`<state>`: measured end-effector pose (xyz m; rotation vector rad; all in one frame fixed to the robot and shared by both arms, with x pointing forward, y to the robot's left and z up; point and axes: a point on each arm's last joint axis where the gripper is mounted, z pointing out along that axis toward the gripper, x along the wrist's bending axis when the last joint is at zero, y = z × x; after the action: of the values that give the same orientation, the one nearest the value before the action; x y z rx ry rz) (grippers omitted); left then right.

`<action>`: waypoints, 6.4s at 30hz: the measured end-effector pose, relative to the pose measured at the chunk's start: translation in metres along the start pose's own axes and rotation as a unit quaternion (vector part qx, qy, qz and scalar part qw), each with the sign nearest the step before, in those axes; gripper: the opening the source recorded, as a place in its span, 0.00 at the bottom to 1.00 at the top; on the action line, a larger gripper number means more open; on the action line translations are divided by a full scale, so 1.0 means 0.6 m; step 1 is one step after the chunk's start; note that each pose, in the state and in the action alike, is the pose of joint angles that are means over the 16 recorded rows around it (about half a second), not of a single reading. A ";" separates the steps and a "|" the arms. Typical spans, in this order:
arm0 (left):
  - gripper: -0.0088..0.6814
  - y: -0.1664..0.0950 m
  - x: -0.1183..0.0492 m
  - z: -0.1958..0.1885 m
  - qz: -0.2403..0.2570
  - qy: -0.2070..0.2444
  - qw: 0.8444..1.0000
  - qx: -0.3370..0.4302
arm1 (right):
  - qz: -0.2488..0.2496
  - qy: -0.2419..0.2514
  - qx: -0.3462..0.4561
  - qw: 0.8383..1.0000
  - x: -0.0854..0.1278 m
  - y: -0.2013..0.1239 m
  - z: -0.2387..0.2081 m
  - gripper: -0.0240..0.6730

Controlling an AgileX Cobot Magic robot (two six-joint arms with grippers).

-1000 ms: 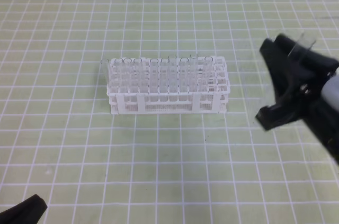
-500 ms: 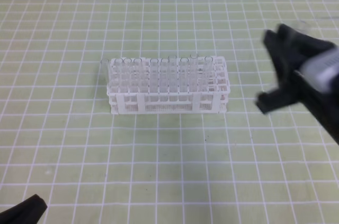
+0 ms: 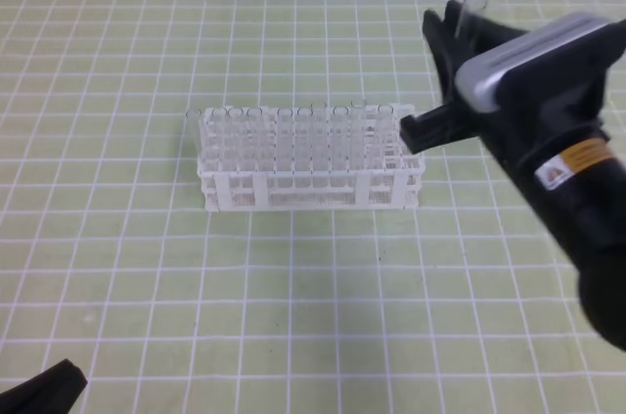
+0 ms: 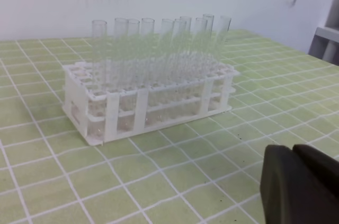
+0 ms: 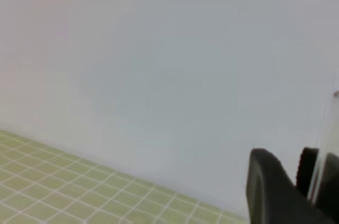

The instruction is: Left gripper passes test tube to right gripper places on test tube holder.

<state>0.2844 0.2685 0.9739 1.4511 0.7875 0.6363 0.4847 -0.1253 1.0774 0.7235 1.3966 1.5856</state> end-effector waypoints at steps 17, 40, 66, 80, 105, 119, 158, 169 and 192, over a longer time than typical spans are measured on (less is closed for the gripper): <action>0.01 -0.002 0.000 0.000 0.000 0.001 1.000 0.003 | 0.019 -0.019 0.003 1.000 -0.004 -0.080 0.080 0.05; 0.01 -0.001 0.000 0.000 0.000 0.001 1.000 0.002 | 0.047 -0.012 0.023 0.999 0.001 -0.159 0.106 0.05; 0.01 0.000 0.000 0.000 0.000 0.001 1.000 0.002 | 0.056 -0.003 0.045 0.997 0.007 -0.183 0.107 0.05; 0.01 0.000 0.000 0.000 0.000 0.002 1.000 0.003 | 0.055 -0.002 0.052 0.997 0.009 -0.198 0.108 0.05; 0.01 -0.001 0.000 0.000 0.000 0.002 1.000 0.005 | 0.055 -0.009 0.057 0.997 0.004 -0.195 0.109 0.05; 0.01 -0.001 0.001 0.000 0.000 0.002 1.000 0.005 | 0.054 -0.010 0.056 0.997 0.002 -0.193 0.109 0.05; 0.01 -0.001 0.001 0.000 0.000 0.003 1.000 0.006 | 0.045 -0.004 0.066 0.997 0.004 -0.190 0.118 0.05; 0.01 -0.002 0.001 0.000 0.000 0.002 1.000 0.005 | 0.046 -0.005 0.068 0.997 0.004 -0.194 0.120 0.05; 0.01 -0.002 0.001 0.000 0.000 0.004 1.000 0.009 | 0.059 -0.004 0.075 0.995 0.000 -0.168 0.116 0.05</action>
<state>0.2849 0.2689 0.9729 1.4659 0.8012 0.6365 0.5684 -0.0945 0.9933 0.9158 1.5034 1.5769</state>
